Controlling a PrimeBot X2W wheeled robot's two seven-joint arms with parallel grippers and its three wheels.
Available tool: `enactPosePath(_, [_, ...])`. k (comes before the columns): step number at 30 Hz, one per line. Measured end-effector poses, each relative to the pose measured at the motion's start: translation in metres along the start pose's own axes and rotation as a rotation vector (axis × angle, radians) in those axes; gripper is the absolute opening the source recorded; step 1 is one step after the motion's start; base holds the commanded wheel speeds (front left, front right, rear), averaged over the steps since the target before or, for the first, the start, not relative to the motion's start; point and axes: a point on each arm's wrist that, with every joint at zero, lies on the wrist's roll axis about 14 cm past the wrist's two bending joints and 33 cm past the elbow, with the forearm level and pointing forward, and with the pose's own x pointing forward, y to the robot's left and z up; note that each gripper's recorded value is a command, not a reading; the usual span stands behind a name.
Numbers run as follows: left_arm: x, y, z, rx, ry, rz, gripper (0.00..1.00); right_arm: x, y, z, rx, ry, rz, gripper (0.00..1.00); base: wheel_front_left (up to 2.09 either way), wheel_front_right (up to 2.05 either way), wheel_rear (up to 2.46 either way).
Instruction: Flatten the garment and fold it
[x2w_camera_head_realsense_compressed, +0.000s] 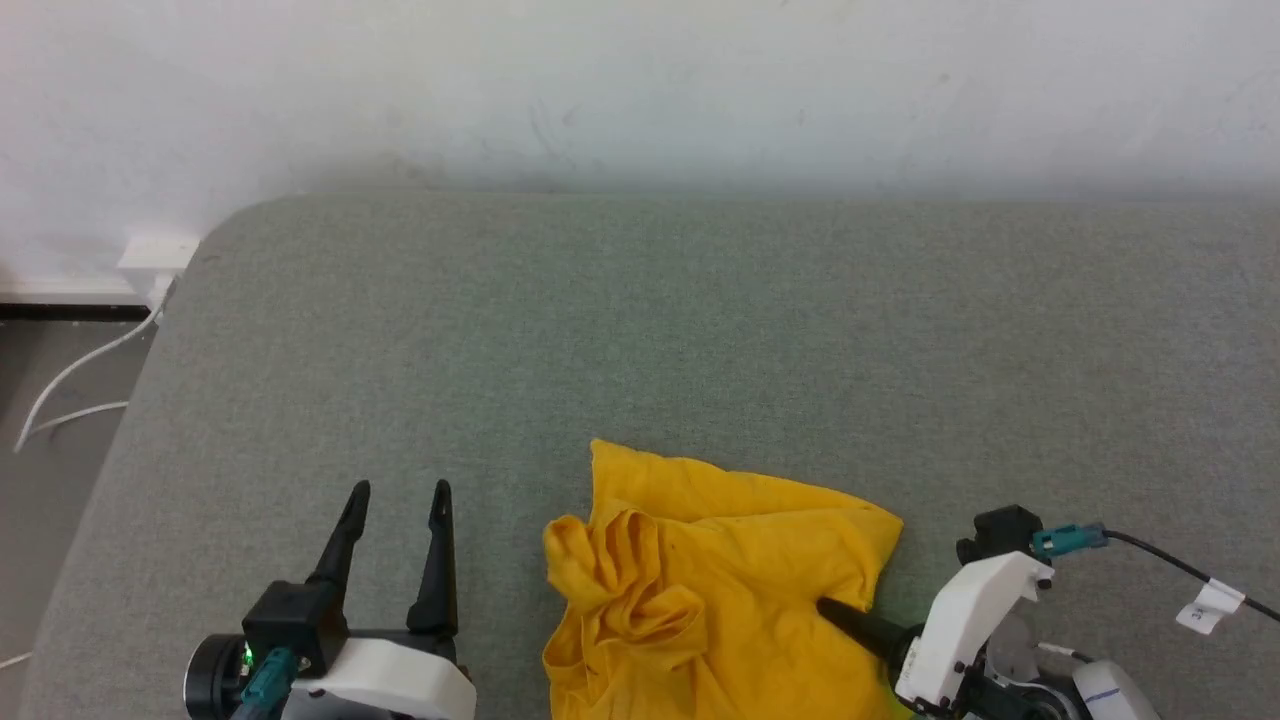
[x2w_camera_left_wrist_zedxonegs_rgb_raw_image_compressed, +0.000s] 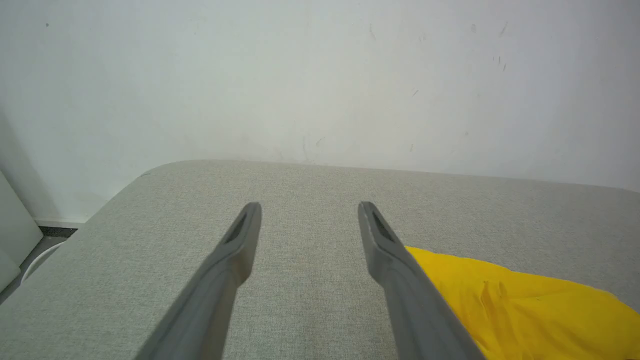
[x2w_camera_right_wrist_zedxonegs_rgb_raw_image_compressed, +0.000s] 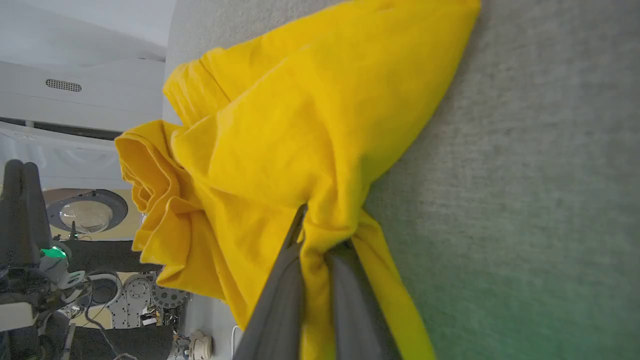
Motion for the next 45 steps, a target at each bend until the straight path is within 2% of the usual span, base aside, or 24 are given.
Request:
enactPosePath(3, [0.0, 0.0, 0.002, 0.0, -0.007, 0.0, 1.0, -0.002, 0.0, 0.006, -0.086, -0.017, -0.016, 0.0, 0.0, 0.0, 0.0])
enactPosePath(10, [0.003, -0.01, 0.006, -0.002, -0.02, -0.03, 1.0, -0.027, -0.027, 0.038, -0.439, -0.082, -0.181, 0.0, 0.0, 0.0, 0.0])
enactPosePath(17, [0.01, -0.039, 0.005, -0.013, -0.021, -0.122, 1.0, -0.07, -0.059, 0.065, -0.605, -0.115, -0.365, 0.0, 0.0, 0.0, 0.0])
enactPosePath(25, [0.04, -0.096, 0.01, -0.035, -0.05, -0.293, 1.0, -0.145, -0.1, 0.122, -0.64, -0.244, -0.593, 0.0, 0.0, 0.0, 0.0])
enactPosePath(32, [0.075, -0.149, 0.005, -0.051, -0.058, -0.455, 1.0, -0.21, -0.155, 0.164, -0.543, -0.414, -0.791, 0.0, 0.0, 0.0, 0.0])
enactPosePath(37, [0.093, -0.167, -0.015, -0.066, -0.026, -0.509, 1.0, -0.232, -0.186, 0.181, -0.502, -0.497, -0.897, 0.0, 0.0, 0.0, 0.0])
enactPosePath(41, [0.102, -0.176, -0.033, -0.083, 0.005, -0.54, 1.0, -0.231, -0.198, 0.191, -0.516, -0.559, -0.936, 0.0, 0.0, 0.0, 0.0])
enactPosePath(42, [0.104, -0.177, -0.038, -0.088, 0.015, -0.544, 1.0, -0.227, -0.201, 0.19, -0.519, -0.562, -0.938, 0.19, 0.0, 0.0, 0.0])
enactPosePath(43, [0.105, -0.177, -0.043, -0.091, 0.027, -0.543, 1.0, -0.223, -0.203, 0.189, -0.527, -0.566, -0.94, 0.58, 0.0, 0.0, 0.0])
enactPosePath(44, [0.105, -0.177, -0.048, -0.093, 0.039, -0.541, 1.0, -0.22, -0.206, 0.188, -0.533, -0.566, -0.945, 0.92, 0.0, 0.0, 0.0])
enactPosePath(45, [0.105, -0.176, -0.053, -0.094, 0.051, -0.537, 1.0, -0.219, -0.211, 0.184, -0.531, -0.557, -0.954, 1.0, 0.0, 0.0, 0.0])
